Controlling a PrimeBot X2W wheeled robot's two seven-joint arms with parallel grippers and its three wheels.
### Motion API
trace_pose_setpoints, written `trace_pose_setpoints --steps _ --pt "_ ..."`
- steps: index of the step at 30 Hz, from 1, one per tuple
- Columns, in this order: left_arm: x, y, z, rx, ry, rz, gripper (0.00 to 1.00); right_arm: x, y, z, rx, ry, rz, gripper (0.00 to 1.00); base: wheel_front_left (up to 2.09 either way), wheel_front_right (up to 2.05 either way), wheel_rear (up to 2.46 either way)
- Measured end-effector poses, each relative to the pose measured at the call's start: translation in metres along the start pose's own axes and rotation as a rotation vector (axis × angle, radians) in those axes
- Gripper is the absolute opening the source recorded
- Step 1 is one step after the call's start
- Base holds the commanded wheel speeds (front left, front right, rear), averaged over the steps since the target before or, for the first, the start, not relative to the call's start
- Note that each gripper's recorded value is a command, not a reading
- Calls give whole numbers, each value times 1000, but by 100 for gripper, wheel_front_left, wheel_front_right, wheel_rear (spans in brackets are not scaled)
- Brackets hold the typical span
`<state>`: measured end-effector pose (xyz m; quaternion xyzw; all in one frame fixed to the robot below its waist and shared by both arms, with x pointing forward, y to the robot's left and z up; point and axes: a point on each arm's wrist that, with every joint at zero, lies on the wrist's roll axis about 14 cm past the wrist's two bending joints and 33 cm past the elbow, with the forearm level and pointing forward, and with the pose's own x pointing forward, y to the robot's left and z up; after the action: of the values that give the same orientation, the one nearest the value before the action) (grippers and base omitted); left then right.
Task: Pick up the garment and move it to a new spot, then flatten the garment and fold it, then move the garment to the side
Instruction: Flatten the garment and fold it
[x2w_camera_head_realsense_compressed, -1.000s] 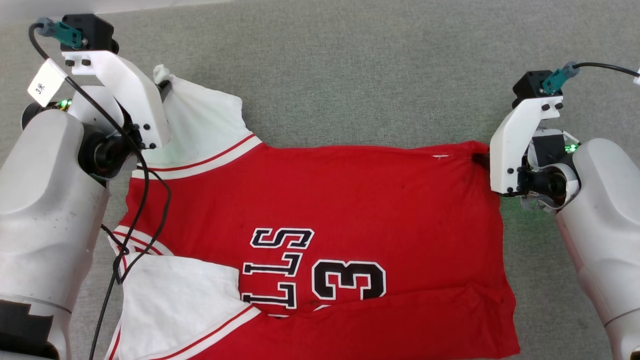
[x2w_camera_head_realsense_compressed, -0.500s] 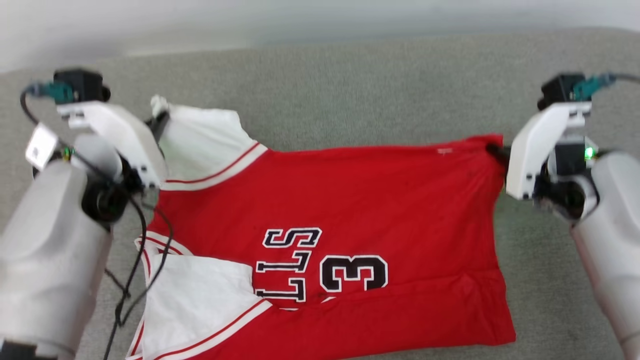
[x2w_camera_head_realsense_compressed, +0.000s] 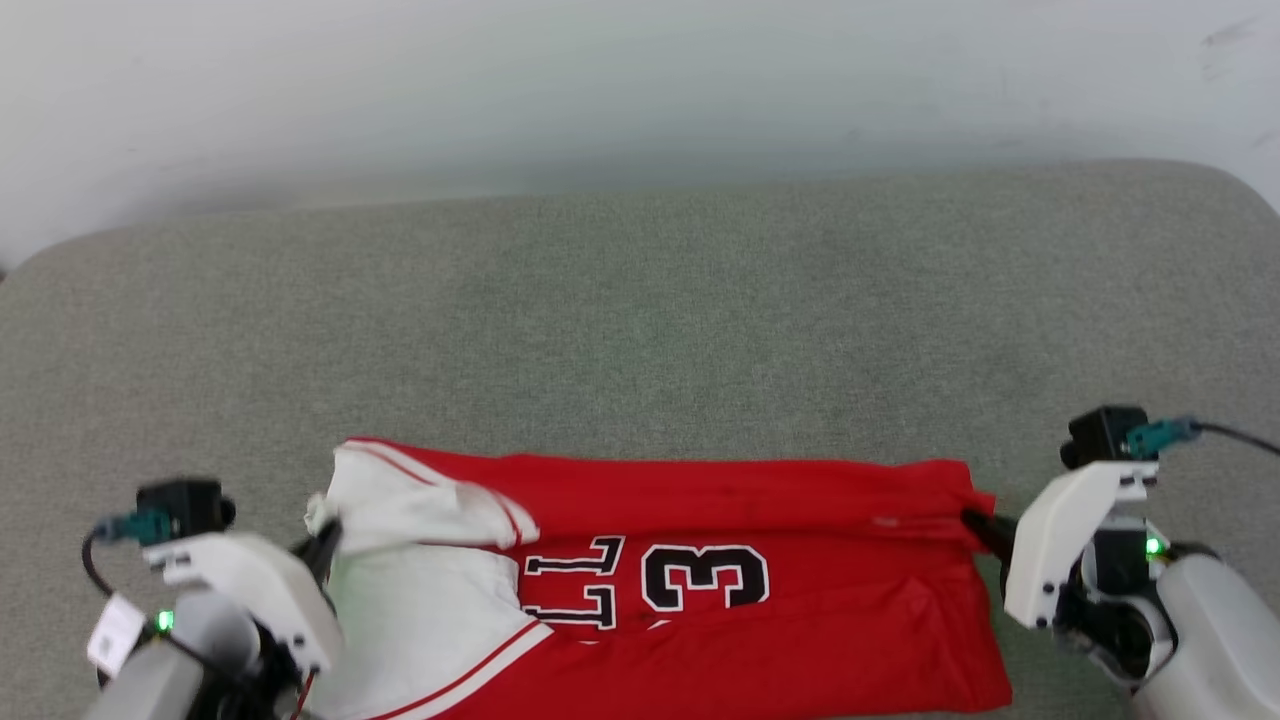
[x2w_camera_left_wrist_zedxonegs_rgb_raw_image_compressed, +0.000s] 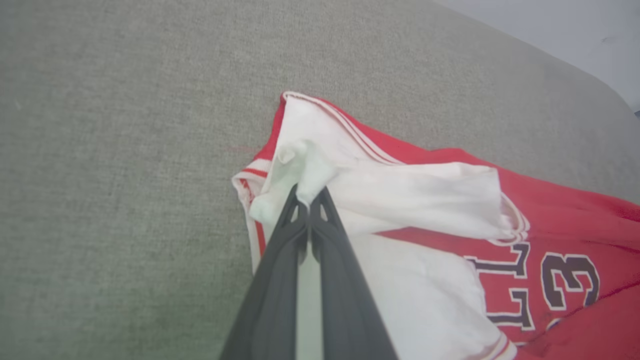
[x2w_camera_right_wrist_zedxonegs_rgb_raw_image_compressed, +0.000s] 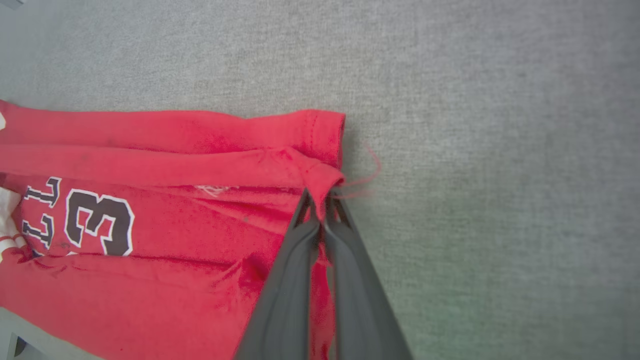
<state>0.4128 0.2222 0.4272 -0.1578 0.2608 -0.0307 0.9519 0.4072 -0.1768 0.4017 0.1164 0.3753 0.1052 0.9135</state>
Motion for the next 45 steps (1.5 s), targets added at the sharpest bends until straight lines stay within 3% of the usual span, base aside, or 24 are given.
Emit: trace_pose_setpoints --steps 10,12,13,14,15,16,24,29,38,45 --pt "-47 16 -71 -110 107 88 0 -21 -5 -49 64 5 -7 3 0 0 0" --pt "-52 17 -81 -115 129 99 0 -23 -5 -56 70 9 -9 33 0 0 0" --pt "-53 16 -84 -119 135 100 0 -24 -4 -59 73 12 -10 66 0 0 0" --pt "-54 15 -87 -124 138 102 21 -26 -3 -62 85 9 -8 100 0 0 0" --pt "-55 12 -90 -127 141 98 49 -27 -2 -65 91 3 -7 100 0 0 0" --pt "-55 9 -92 -132 139 91 98 -29 -2 -68 93 1 -10 100 0 0 0" --pt "-62 -14 -55 -66 -99 45 100 -52 3 -40 96 -187 -6 100 0 0 0" --pt "-73 -29 -13 14 -306 15 100 -68 -5 -20 71 -219 -27 100 0 0 0" --pt "-99 -56 53 214 -608 -21 100 -71 -11 -17 0 -57 -61 100 0 0 0" --pt "-100 -68 78 273 -697 -31 100 -50 4 -34 -15 102 -32 100 0 0 0"
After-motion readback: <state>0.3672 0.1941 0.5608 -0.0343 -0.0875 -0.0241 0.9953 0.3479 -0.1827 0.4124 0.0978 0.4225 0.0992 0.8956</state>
